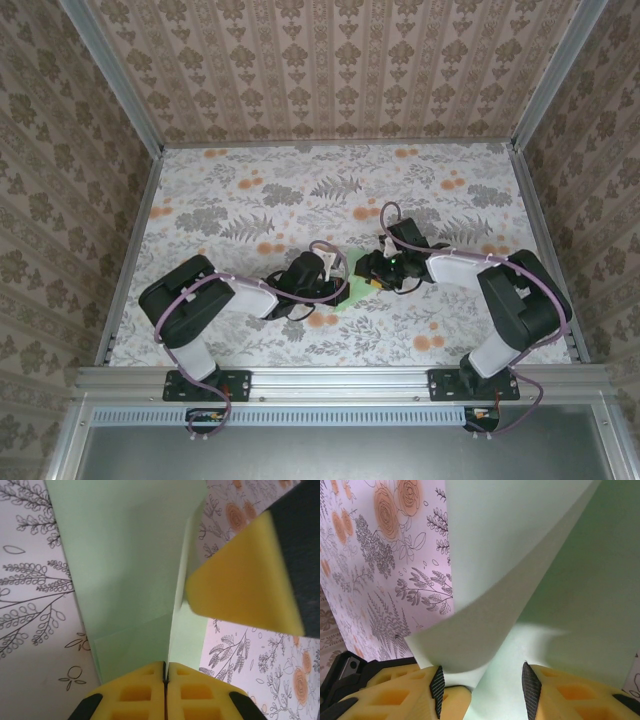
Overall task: Fold a paper plane with a square sheet of paper (pick it up from the middle)
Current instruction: Fourth fold the wing at the center of the table.
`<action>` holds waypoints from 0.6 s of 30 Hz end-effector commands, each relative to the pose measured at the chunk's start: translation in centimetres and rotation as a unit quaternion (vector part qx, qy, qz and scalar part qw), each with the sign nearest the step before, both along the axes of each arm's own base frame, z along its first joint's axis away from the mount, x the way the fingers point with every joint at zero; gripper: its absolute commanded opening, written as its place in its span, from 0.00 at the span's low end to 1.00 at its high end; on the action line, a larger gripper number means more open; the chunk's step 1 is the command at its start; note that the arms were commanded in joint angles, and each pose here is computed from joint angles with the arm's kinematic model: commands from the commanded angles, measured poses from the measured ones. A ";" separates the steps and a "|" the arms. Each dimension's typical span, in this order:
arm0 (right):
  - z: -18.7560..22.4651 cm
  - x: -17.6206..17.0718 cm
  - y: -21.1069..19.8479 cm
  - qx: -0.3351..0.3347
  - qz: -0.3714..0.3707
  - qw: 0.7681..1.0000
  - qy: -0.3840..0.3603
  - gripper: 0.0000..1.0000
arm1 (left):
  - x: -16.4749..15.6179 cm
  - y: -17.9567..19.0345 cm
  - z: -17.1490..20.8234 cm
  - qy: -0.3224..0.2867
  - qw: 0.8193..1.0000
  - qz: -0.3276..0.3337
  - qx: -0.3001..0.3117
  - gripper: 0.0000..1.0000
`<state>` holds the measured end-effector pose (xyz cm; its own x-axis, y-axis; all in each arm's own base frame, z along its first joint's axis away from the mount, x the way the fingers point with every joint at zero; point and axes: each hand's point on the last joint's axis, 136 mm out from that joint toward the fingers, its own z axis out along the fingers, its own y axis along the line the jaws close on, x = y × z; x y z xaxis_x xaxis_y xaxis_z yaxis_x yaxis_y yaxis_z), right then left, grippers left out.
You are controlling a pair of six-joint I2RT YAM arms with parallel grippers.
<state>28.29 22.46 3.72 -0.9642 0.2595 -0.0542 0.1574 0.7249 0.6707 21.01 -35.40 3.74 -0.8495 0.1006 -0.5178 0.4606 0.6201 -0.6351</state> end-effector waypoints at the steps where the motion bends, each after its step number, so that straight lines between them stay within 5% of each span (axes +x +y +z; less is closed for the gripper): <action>1: 0.4 0.6 0.8 0.007 0.017 1.000 -0.012 0.48 | 0.1 0.0 -0.2 0.009 1.000 0.002 -0.012 0.07; 9: -1.1 0.3 0.7 -0.007 0.020 1.000 0.007 0.51 | 0.1 -0.1 -0.2 0.020 0.999 0.003 -0.024 0.10; 18: -2.4 -0.2 -0.2 -0.045 0.019 0.998 0.027 0.56 | 0.3 0.4 0.2 0.035 0.999 0.009 -0.024 0.29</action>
<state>28.79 22.95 2.79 -0.9713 0.2332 -0.0459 0.1473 0.7423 0.6536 21.48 -35.29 3.86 -0.8759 0.0615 -0.4785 0.4148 0.6026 -0.6818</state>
